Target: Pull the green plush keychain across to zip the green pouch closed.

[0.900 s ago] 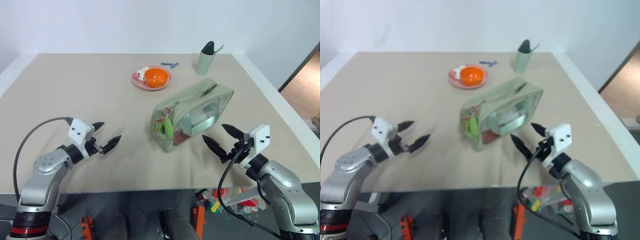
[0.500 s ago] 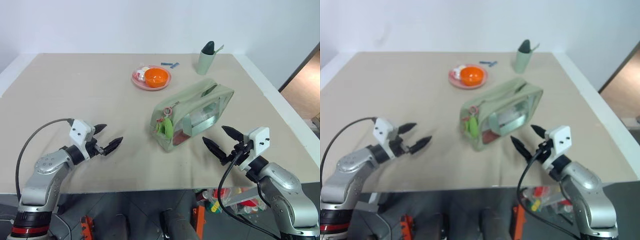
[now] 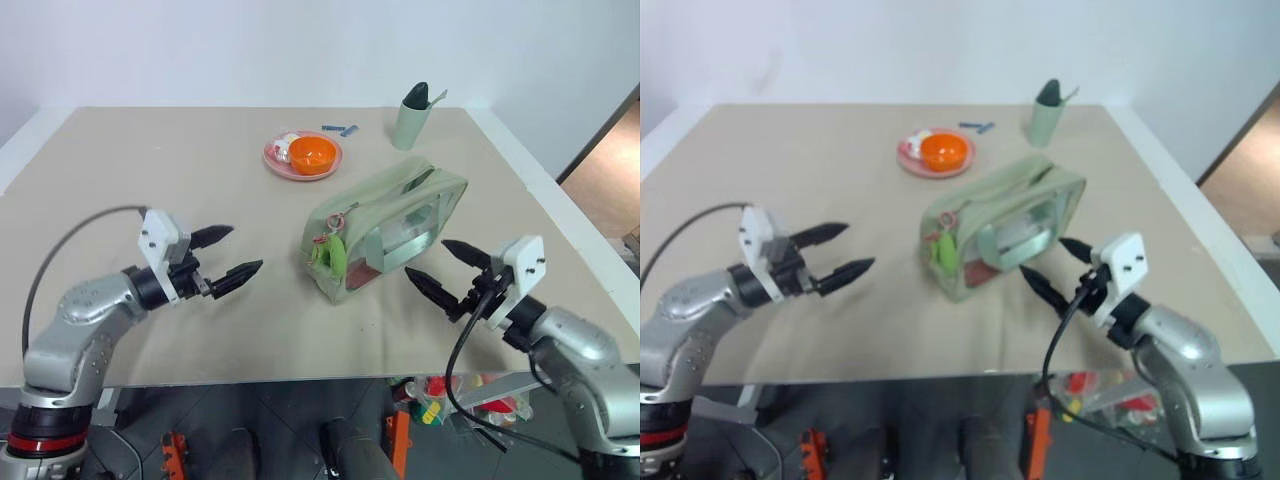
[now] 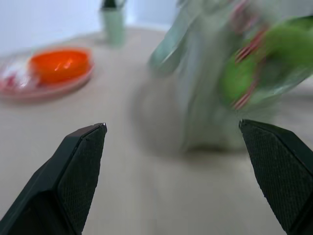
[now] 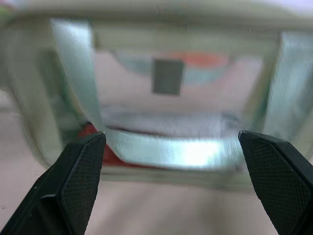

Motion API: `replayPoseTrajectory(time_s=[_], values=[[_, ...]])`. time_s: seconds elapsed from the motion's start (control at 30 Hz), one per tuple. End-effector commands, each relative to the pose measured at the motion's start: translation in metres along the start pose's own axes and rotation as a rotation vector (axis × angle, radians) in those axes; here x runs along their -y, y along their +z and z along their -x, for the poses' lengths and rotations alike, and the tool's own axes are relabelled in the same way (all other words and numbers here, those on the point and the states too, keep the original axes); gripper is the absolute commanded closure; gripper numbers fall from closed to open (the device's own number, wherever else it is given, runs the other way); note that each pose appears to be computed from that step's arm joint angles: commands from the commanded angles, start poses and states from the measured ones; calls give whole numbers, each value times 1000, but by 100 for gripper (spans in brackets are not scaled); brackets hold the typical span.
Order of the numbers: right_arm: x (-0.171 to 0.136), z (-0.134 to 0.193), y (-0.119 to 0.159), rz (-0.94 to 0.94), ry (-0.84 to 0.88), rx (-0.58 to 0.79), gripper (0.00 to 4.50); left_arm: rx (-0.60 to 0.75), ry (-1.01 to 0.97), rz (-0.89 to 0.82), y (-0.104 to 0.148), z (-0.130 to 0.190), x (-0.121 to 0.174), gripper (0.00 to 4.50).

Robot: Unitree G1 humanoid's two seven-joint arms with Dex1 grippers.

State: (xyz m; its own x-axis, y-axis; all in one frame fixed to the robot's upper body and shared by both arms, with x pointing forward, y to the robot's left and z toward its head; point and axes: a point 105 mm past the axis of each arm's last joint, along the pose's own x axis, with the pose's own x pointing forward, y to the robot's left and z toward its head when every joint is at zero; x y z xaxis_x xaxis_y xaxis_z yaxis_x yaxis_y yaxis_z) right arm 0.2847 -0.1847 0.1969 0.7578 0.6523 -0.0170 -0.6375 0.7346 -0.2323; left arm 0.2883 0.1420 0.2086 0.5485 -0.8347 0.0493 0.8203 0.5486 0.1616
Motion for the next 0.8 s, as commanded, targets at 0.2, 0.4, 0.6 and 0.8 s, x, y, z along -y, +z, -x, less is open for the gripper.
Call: replayPoseTrajectory(time_s=[0.2, 0.4, 0.6, 0.8], values=[[23, -17, 92, 374, 209, 64, 2, 16, -164, -16, 28, -16, 30, 0], [30, -42, 72, 582, 424, -25, 2, 24, -141, -26, 30, -20, 30, 0], [42, -58, 66, 661, 479, -40, 2, 40, -113, -15, 30, -23, 32, 0], [44, -65, 64, 680, 517, -23, 54, 39, -88, -17, 30, -22, 31, 0]])
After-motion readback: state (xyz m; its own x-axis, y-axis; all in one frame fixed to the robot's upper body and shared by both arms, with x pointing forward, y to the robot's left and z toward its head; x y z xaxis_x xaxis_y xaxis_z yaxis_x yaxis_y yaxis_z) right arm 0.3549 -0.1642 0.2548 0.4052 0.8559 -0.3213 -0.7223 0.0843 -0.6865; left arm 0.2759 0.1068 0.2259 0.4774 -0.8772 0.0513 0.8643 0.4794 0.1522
